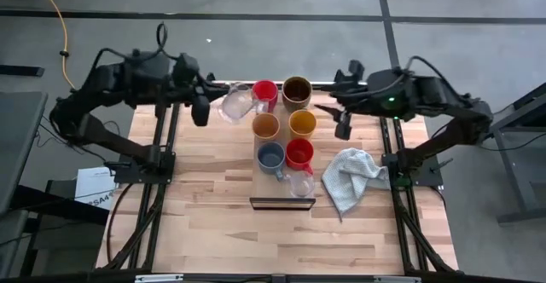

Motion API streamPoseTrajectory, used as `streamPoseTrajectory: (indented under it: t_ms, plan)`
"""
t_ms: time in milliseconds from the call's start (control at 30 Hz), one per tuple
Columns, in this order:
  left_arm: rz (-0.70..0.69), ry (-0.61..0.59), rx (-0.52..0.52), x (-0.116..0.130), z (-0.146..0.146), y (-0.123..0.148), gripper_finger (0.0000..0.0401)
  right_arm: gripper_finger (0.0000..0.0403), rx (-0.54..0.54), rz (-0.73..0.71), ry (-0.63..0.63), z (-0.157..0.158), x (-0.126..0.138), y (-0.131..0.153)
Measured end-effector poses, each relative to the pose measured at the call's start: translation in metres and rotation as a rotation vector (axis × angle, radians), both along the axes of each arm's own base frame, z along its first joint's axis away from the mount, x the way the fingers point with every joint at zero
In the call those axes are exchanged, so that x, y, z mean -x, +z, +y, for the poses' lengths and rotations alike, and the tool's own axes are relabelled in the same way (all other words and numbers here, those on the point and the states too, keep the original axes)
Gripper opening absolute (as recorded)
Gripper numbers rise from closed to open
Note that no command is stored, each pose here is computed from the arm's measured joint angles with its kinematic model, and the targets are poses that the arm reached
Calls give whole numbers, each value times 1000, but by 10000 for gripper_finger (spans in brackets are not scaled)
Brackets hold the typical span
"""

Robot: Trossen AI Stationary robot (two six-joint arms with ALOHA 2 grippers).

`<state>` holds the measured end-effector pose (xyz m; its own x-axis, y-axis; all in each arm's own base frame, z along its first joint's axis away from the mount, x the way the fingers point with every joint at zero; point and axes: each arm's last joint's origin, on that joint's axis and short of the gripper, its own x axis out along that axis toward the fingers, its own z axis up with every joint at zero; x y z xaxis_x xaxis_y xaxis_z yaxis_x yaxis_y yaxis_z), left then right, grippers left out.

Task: Stack small to large cups/mugs on shelf
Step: Put the transparent mug on the shelf

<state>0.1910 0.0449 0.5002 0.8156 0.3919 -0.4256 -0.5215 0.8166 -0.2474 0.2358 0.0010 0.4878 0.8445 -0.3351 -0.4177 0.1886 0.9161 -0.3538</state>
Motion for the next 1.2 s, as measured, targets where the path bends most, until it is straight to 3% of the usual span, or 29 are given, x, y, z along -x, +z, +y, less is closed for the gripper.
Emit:
streamPoseTrajectory:
  t_ms: [133, 433, 600, 667, 867, 1200]
  plan:
    - [-71, -27, -4, -2, -16, -20, 8, 192, -37, -64, -54, -2, 17, 9]
    - [-308, -93, 181, -15, -72, -118, 8, 193, -23, -88, -102, -4, 25, 13]
    - [-406, -249, 290, -12, -114, -140, 8, 193, -9, -73, -124, -8, 22, 11]
    - [-380, -231, 319, -13, -124, -152, 8, 193, -7, -72, -136, -11, 21, 11]
    - [-342, -93, 243, -16, -139, -172, 8, 193, -14, -72, -142, -16, 22, 11]
    - [-250, 125, 38, -50, -152, -212, 8, 193, -14, -72, -137, -16, 22, 11]
